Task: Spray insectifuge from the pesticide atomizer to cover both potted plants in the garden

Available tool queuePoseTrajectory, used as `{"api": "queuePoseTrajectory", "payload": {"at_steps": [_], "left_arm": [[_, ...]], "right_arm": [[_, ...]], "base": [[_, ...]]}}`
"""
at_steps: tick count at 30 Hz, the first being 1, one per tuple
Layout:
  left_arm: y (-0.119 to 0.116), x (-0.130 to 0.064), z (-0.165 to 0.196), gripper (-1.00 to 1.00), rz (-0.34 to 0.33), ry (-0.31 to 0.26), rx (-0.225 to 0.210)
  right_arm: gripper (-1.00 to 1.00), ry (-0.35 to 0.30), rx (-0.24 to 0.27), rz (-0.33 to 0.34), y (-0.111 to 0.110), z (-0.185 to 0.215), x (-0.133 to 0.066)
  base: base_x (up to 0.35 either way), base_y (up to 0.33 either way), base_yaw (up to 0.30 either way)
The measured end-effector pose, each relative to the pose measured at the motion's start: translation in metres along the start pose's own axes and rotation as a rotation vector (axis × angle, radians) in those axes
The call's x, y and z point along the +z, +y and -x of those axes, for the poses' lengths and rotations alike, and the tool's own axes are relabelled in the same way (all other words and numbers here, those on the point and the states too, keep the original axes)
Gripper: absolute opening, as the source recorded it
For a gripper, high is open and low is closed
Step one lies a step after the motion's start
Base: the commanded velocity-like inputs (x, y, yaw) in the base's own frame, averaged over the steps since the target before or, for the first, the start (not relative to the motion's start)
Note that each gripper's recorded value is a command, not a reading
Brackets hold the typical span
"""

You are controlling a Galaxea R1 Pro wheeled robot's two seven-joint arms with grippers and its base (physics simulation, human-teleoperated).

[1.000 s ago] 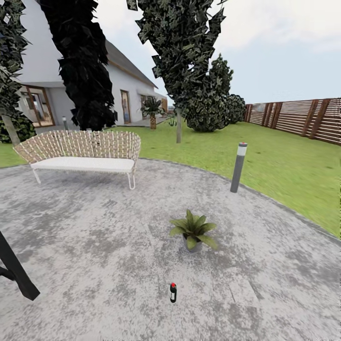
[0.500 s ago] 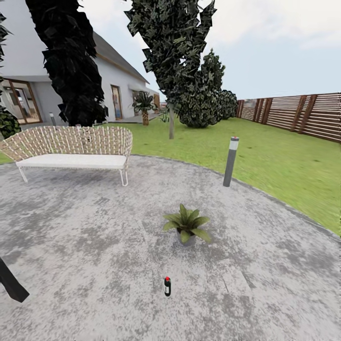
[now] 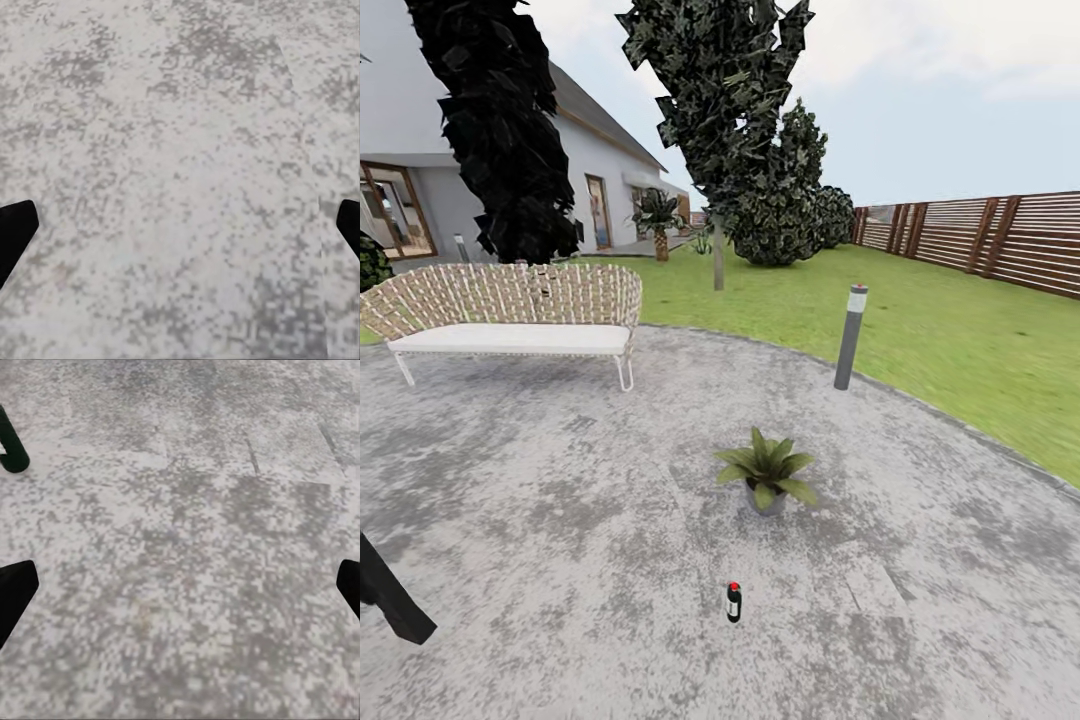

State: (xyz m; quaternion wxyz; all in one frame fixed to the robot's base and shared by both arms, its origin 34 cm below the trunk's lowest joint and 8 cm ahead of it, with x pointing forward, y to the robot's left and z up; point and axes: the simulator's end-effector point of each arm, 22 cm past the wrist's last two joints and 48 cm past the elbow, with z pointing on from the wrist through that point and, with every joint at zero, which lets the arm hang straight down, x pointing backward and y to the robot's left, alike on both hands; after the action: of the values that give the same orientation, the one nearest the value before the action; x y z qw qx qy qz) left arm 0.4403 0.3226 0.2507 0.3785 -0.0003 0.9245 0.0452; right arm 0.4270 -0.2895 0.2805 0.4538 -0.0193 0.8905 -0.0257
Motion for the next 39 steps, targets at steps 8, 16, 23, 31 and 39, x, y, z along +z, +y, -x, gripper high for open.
{"api": "queuePoseTrajectory", "payload": {"at_steps": [8, 16, 23, 31, 39], "left_arm": [[-0.0002, -0.0002, 0.0003, 1.0, -0.001, -0.003, 0.0], [-0.0001, -0.0002, 0.0003, 1.0, 0.0, -0.003, 0.0], [-0.0002, -0.0002, 0.0017, 1.0, -0.001, -0.006, 0.0], [-0.0001, -0.0004, 0.0034, 1.0, 0.0, -0.009, 0.0], [0.0, -0.0005, 0.0045, 1.0, 0.0, -0.012, 0.0]], "right_arm": [[1.0, -0.001, 0.0, -0.003, -0.0006, 0.0002, -0.0001], [1.0, -0.004, 0.001, -0.003, 0.0, 0.0015, 0.0002], [1.0, -0.001, 0.004, -0.007, -0.002, 0.0006, -0.0002], [1.0, -0.004, 0.005, -0.007, -0.0017, 0.002, -0.0002], [1.0, -0.008, 0.004, -0.008, -0.0021, 0.0034, -0.0001]], "base": [[0.143, 0.293, 0.0], [0.211, 0.273, 0.0], [0.122, 0.317, -0.264], [0.2, 0.211, -0.289], [0.023, 0.022, -0.289]]}}
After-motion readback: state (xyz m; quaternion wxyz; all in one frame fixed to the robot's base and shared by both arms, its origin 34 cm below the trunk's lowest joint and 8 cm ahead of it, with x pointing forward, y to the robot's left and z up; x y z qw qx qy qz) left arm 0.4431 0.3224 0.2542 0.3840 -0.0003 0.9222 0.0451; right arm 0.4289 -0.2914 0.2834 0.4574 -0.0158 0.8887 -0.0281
